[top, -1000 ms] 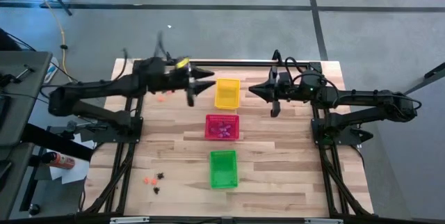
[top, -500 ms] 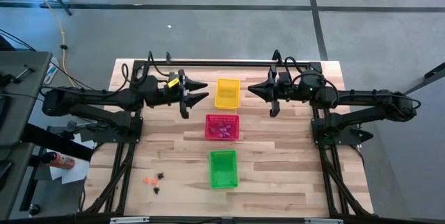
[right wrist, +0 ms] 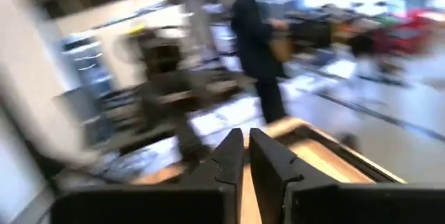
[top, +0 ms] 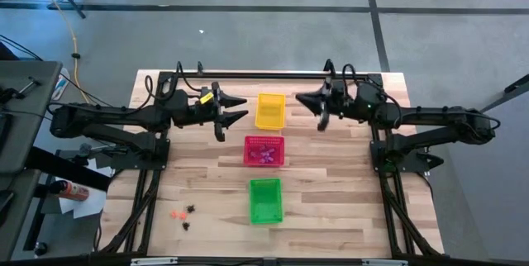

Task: Sort Halloween decoration
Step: Put the black spider toy into the yellow bin

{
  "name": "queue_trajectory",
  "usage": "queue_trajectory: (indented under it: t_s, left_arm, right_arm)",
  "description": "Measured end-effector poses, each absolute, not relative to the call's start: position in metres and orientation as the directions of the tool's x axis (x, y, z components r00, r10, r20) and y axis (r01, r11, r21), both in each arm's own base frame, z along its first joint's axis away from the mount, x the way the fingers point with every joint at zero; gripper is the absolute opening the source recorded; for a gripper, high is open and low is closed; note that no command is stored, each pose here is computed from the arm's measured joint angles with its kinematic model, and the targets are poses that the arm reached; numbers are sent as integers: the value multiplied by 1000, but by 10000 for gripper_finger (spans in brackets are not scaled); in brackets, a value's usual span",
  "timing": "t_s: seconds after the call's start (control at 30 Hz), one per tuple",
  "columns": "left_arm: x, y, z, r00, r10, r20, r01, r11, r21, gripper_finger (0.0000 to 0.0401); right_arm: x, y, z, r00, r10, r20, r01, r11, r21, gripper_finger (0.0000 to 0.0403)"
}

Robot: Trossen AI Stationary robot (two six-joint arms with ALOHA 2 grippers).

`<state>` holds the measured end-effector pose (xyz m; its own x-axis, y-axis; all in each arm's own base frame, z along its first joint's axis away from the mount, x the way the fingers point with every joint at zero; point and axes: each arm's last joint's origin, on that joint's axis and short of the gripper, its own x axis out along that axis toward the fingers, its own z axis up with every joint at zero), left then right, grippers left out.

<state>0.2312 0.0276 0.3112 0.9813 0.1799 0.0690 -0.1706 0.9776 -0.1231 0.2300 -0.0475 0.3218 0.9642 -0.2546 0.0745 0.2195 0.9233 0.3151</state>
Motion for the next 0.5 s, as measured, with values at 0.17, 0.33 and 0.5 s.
queue_trajectory:
  t_s: [0.17,0.33,0.5]
  left_arm:
    - [231,28,310,981,185,58,-177,977,-123,172]
    - [231,28,306,980,197,17,-194,974,-120,172]
    - [231,28,305,980,200,6,-198,973,-119,172]
  right_arm:
    - [227,-62,339,848,-504,-164,530,808,256,99]
    - [215,-86,339,542,-689,-481,829,533,171,171]
    - [194,-113,299,208,-601,-772,977,170,131,201]
